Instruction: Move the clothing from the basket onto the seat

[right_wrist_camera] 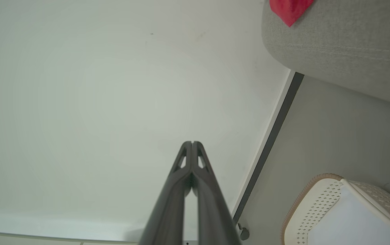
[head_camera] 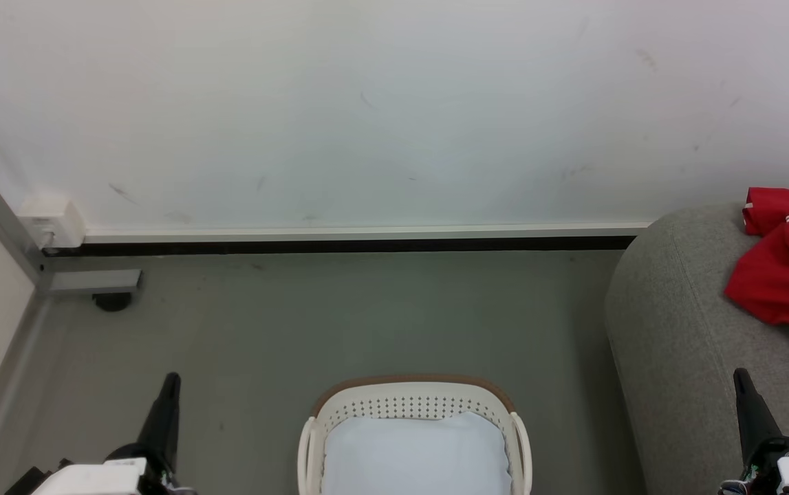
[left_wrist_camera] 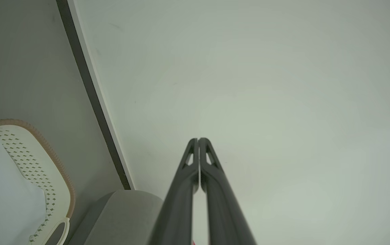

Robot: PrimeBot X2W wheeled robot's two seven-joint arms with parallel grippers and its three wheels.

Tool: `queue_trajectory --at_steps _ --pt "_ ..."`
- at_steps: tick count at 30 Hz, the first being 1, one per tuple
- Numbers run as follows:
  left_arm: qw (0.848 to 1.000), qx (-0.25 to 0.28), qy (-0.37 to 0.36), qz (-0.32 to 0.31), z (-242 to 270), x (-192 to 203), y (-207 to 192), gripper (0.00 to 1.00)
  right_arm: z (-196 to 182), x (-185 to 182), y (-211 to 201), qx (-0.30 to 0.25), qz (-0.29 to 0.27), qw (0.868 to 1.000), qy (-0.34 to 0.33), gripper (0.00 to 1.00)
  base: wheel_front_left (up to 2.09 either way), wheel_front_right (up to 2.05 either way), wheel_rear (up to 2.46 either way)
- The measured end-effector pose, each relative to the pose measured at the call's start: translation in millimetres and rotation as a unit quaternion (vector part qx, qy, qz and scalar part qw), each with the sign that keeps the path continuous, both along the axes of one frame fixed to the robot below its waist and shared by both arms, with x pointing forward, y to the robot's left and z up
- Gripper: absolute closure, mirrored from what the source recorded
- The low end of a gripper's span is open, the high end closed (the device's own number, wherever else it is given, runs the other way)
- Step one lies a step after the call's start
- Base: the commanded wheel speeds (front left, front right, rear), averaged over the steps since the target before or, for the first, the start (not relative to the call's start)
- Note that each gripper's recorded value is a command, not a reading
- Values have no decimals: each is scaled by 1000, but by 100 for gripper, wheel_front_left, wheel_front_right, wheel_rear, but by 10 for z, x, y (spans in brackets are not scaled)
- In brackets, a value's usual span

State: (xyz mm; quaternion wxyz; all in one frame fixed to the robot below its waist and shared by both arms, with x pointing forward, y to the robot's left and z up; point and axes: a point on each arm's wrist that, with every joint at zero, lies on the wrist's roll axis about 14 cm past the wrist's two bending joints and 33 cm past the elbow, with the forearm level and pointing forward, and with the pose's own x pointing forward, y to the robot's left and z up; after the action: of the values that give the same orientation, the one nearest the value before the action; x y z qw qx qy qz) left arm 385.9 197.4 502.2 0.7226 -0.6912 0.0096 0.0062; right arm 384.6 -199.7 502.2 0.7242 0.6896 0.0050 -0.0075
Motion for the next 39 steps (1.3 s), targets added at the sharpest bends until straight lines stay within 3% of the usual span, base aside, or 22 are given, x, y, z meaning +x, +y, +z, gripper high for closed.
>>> queue_trajectory --at_steps 8,39 --pt "1000 -21 -6 2 23 21 22 100 15 27 3 26 3 1000 -4 100 0 0 0" --pt "1000 -21 -6 2 23 20 21 100 20 27 -4 27 1 1000 -4 100 0 0 0"
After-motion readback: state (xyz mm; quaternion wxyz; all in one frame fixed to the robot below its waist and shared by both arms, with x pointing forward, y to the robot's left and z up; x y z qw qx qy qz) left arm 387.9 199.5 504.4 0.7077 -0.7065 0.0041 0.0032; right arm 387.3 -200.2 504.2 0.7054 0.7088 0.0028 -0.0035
